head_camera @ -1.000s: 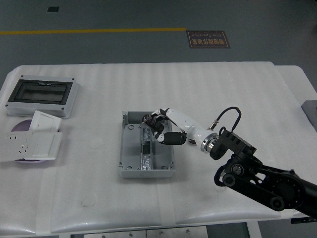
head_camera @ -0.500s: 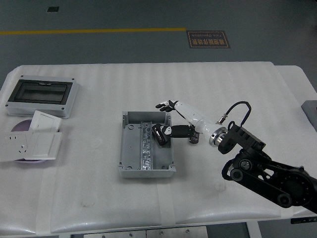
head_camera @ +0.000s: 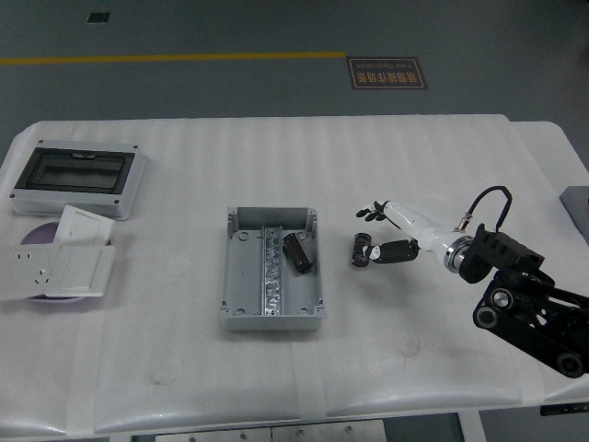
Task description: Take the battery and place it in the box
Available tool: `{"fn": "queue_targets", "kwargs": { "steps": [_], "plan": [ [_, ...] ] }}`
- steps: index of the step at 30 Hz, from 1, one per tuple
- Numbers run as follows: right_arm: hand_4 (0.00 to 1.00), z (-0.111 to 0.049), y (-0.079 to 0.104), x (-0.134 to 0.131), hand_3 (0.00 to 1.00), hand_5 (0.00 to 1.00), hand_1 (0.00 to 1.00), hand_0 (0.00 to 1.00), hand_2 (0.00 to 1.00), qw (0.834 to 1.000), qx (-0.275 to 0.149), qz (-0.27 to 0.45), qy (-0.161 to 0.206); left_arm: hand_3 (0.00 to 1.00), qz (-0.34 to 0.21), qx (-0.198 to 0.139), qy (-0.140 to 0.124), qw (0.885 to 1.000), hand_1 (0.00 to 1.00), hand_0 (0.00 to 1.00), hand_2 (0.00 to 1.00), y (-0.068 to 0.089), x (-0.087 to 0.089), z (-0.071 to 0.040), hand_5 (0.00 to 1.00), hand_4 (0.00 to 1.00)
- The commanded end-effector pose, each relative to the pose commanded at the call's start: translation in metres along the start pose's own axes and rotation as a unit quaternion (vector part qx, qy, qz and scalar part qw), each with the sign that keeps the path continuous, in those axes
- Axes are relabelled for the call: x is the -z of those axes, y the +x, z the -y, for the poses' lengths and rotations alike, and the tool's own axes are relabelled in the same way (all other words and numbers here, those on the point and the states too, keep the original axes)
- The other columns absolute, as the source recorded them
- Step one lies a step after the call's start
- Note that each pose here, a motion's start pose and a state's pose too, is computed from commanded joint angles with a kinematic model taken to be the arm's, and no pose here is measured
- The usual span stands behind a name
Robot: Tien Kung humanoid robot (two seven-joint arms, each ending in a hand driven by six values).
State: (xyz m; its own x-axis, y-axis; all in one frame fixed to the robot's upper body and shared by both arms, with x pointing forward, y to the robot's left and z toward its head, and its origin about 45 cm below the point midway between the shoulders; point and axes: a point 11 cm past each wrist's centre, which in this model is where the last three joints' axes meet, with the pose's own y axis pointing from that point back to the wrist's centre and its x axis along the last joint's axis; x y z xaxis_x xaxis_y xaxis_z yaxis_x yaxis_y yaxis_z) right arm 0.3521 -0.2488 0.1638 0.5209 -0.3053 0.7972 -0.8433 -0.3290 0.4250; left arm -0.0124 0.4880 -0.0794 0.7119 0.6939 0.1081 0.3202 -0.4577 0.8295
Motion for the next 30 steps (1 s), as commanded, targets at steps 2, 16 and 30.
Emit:
{"fn": "queue_targets", "kwargs": {
  "steps": [2,16,30],
  "plan": [
    [0.764,0.001,0.000,0.000,0.826,0.402,0.810,0.894,0.778,1.000,0.004,-0.005,0.001,0.629,0.001,0.000,0.000,1.000,0.665,0.653,0.585,0.000,0.000,0.000,0.012,0.633],
    [0.800,0.005,-0.009,-0.008,0.852,0.401,0.833,0.919,0.793,0.999,0.029,-0.033,-0.017,0.627,0.001,-0.001,-0.002,1.000,0.665,0.653,0.582,0.001,-0.001,-0.001,0.007,0.628],
    [0.815,0.005,-0.015,-0.010,0.853,0.412,0.831,0.920,0.793,0.999,0.029,-0.039,-0.022,0.626,0.000,-0.004,-0.005,1.000,0.665,0.652,0.580,0.002,-0.002,-0.001,0.005,0.625]
  ]
}}
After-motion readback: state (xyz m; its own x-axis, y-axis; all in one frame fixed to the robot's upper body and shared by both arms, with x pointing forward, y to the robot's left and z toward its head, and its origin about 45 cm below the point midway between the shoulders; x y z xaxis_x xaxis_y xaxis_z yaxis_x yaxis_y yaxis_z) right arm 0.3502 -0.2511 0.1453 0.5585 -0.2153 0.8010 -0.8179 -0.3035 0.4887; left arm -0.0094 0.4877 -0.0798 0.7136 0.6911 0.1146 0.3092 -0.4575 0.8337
